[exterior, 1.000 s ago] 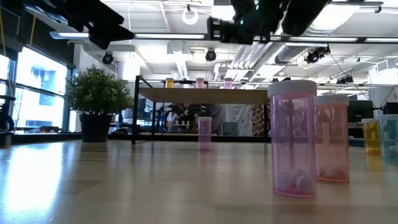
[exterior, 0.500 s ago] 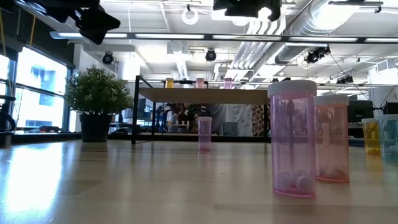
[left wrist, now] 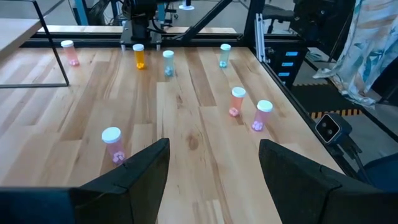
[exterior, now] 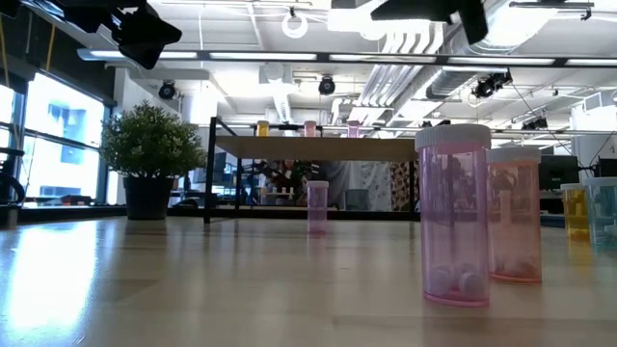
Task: Pick and place medicine bottles onto shelf by color
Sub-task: Put the top green pill bottle on the shelf
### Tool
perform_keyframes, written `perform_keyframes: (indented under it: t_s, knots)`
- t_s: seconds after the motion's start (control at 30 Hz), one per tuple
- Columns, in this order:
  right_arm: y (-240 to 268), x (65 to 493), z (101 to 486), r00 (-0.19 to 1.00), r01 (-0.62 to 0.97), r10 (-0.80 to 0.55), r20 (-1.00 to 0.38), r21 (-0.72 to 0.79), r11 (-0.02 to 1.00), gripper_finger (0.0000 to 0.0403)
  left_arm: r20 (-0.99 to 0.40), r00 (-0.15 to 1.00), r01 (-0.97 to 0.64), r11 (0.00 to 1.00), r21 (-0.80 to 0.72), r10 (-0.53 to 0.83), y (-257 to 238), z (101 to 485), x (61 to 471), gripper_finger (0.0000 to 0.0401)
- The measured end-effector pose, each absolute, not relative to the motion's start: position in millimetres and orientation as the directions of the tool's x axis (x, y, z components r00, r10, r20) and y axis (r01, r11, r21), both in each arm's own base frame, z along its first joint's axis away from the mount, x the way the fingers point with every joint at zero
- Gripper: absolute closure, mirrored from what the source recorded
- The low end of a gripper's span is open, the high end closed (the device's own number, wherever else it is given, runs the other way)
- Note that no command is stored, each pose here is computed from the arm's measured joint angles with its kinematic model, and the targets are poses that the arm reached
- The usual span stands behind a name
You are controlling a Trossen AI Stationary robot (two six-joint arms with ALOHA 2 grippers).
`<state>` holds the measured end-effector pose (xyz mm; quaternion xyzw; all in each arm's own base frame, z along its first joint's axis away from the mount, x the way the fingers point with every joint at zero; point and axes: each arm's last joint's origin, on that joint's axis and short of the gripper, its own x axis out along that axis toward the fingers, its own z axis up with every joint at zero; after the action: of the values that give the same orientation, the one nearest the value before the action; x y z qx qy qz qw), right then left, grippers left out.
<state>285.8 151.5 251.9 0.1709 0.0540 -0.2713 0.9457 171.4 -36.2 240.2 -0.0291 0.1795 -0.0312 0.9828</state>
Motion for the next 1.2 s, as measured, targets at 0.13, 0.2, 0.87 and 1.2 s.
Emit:
perform_keyframes:
  t_s: [0.13, 0.2, 0.87, 1.2]
  knots:
    - [156.5, 283.1, 246.3, 0.876, 0.473, -0.407, -0.259, 0.296, 0.829, 0.0256, -0.351, 0.934, 0.051, 0.996, -0.069, -0.072, -36.2, 240.2, 171.4, 0.0162]
    - [154.1, 284.2, 244.7, 0.876, 0.473, -0.395, -0.277, 0.327, 0.818, 0.0256, -0.351, 0.934, 0.051, 0.996, -0.068, -0.072, -36.2, 240.2, 171.4, 0.0162]
    - [155.2, 210.7, 248.6, 0.773, 0.562, -0.346, -0.532, 0.319, 0.763, 0.0212, -0.335, 0.942, -0.037, 0.992, -0.123, -0.006, -34.2, 241.5, 171.9, 0.0162]
    - [152.2, 168.2, 244.5, 0.665, 0.699, -0.376, -0.645, 0.362, 0.616, 0.0215, -0.334, 0.943, -0.049, 0.992, -0.119, 0.006, -33.9, 241.5, 171.9, 0.0162]
